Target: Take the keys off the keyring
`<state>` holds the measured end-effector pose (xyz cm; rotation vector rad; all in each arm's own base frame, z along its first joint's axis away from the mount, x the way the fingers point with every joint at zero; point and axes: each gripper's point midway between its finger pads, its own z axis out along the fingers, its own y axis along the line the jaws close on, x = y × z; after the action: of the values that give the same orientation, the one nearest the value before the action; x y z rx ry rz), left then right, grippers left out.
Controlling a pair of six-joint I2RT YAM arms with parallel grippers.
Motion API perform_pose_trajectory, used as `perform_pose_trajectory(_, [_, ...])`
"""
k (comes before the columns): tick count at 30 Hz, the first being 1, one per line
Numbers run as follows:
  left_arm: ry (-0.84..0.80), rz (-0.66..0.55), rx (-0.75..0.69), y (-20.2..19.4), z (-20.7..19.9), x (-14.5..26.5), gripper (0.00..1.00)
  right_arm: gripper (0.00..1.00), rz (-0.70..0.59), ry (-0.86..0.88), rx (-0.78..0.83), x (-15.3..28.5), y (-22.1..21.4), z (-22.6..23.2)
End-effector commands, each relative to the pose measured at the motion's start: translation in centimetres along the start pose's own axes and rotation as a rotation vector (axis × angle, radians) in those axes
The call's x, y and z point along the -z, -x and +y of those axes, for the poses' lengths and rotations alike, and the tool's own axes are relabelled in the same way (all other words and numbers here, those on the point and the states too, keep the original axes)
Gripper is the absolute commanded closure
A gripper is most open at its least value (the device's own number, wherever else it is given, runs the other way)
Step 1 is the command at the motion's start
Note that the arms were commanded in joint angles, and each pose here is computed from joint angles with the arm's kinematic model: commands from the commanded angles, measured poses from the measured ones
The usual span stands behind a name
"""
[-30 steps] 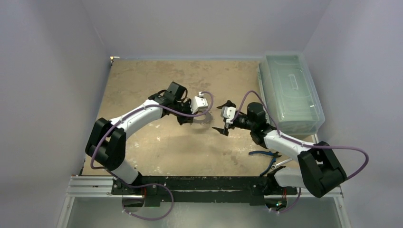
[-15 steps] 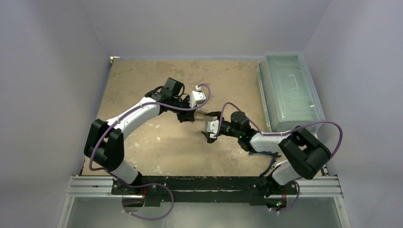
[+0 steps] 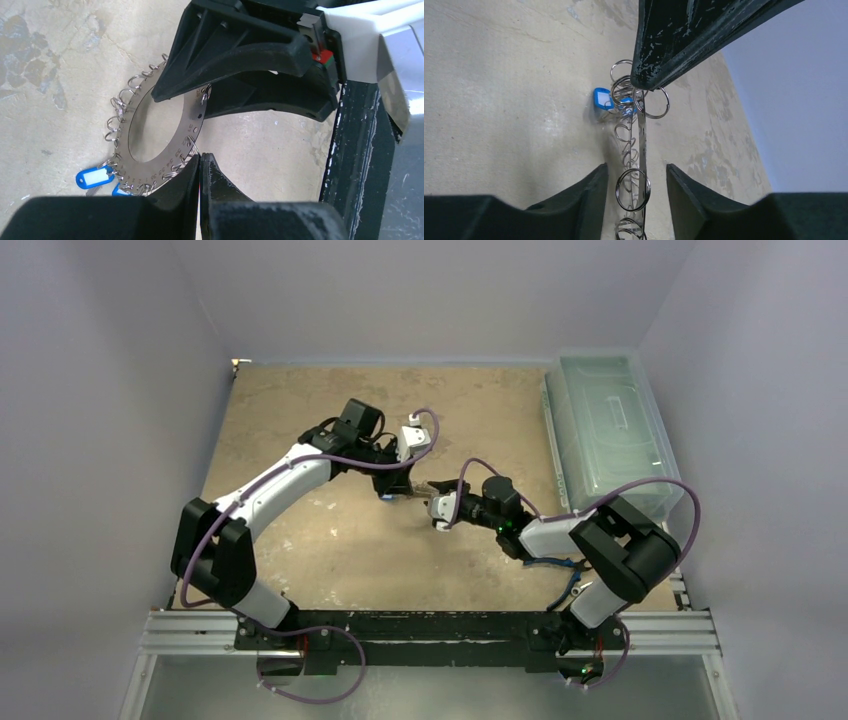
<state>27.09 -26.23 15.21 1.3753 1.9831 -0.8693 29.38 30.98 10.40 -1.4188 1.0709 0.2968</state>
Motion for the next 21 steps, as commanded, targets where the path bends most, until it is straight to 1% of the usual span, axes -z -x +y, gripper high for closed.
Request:
perform_pose_trajectory(1, [-0.029, -0.087, -0.044, 2.8, -1.3, 1.8, 1.0, 0.55, -0.058, -0.072, 0.006, -0.5, 2.1, -2.3])
perform_pose_trajectory(5, [-0.033, -0.093, -0.045, 2.8, -1.5, 2.2, 1.0, 0.73, -0.067, -0.049, -0.033, -0.4, 2.9, -2.4])
perform_pose_trajectory(6, [-0.026, -0.095, -0.043, 2.8, -1.3, 2.4, 1.0, 0.8, -0.065, -0.047, -0.054, -0.4, 3.2, -2.6])
perform_pose_trajectory(8, [-0.006, -0.103, -0.037, 2.8, -0.5, 3.0, 1.0, 0.88, -0.049, -0.014, -0.098, -0.5, 3.8, -2.7])
perform_pose_trajectory(10, [0.006, -0.112, -0.035, 2.8, 0.2, 3.8, 1.0, 0.95, -0.001, 0.045, -0.14, -0.4, 3.8, -2.5])
perform_pose_trajectory(11, [0.011, -0.123, -0.03, 3.0, 0.6, 4.3, 0.98, 0.98, 0.014, 0.074, -0.155, -0.4, 4.1, -2.4])
perform_pose_trajectory(13, [0.021, -0.153, -0.019, 3.3, 1.4, 5.3, 0.82, 1.0, 0.037, 0.122, -0.193, 0.1, 4.5, -2.0])
perform_pose_trajectory(15, [0.04, -0.199, -0.004, 3.9, 2.4, 6.6, 0.6, 1.0, 0.043, 0.151, -0.242, 0.5, 5.1, -1.7])
perform_pose_trajectory(16, [0.055, -0.227, 0.001, 4.3, 2.9, 7.4, 0.52, 1.0, 0.048, 0.165, -0.264, 0.7, 5.4, -1.6])
perform_pose_trajectory(18, [0.094, -0.268, -0.013, 4.8, 4.0, 8.9, 0.42, 1.0, 0.074, 0.198, -0.324, 1.1, 5.6, -1.1])
perform_pose_trajectory(21, [0.142, -0.273, -0.081, 5.0, 4.1, 10.1, 0.32, 1.0, 0.093, 0.236, -0.404, 1.7, 6.1, -1.1])
